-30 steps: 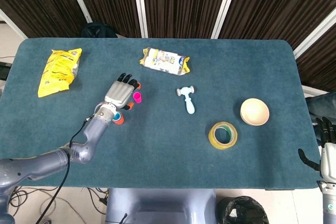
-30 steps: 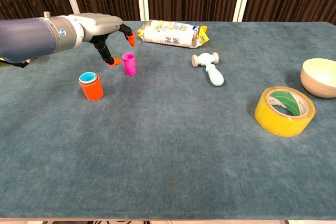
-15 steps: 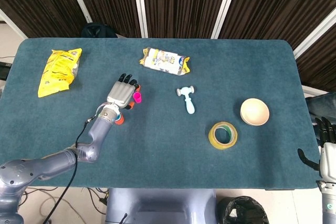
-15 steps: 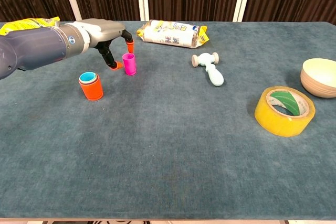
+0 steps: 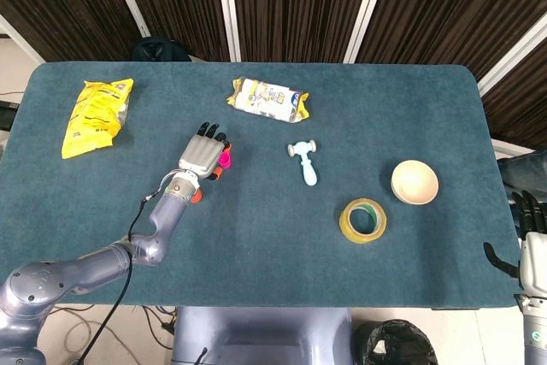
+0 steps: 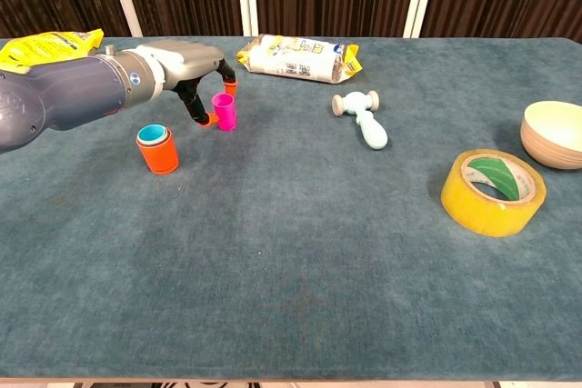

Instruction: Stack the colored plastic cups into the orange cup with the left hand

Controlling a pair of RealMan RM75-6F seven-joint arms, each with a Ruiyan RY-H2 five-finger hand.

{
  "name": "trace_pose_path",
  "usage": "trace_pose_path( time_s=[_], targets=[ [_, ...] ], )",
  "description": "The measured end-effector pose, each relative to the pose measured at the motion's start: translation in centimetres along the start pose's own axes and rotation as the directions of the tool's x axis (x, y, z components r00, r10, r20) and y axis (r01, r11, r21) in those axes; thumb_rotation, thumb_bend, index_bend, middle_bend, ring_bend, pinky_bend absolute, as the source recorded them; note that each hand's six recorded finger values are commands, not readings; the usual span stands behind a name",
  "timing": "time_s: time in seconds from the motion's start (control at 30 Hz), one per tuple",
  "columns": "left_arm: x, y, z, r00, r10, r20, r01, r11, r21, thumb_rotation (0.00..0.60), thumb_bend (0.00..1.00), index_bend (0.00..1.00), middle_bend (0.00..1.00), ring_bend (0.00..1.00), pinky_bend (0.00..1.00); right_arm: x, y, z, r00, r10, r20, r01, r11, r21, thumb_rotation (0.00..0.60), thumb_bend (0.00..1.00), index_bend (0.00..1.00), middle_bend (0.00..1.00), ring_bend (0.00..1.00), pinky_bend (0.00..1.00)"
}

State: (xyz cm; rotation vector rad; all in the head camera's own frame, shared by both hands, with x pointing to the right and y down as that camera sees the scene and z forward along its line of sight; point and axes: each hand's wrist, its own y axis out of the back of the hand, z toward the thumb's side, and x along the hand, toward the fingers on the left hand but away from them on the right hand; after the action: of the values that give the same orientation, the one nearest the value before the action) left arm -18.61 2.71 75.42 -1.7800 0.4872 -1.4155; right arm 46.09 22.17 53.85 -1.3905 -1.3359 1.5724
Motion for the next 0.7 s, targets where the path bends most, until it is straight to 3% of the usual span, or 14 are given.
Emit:
trace_pose_path(
  time_s=[0.7],
  targets=[
    [-0.05,0.52,0.27,1.000,0.030,0.009,-0.030,1.000,0.002,0.600,0.41,0.46,0.24,0.00,0.00,-0.02,0.02,0.03,1.000,0.002,-0.002,-0.002,1.000,-0.003,0.600,0.32,0.09,0.08,0.13,0.08]
  ],
)
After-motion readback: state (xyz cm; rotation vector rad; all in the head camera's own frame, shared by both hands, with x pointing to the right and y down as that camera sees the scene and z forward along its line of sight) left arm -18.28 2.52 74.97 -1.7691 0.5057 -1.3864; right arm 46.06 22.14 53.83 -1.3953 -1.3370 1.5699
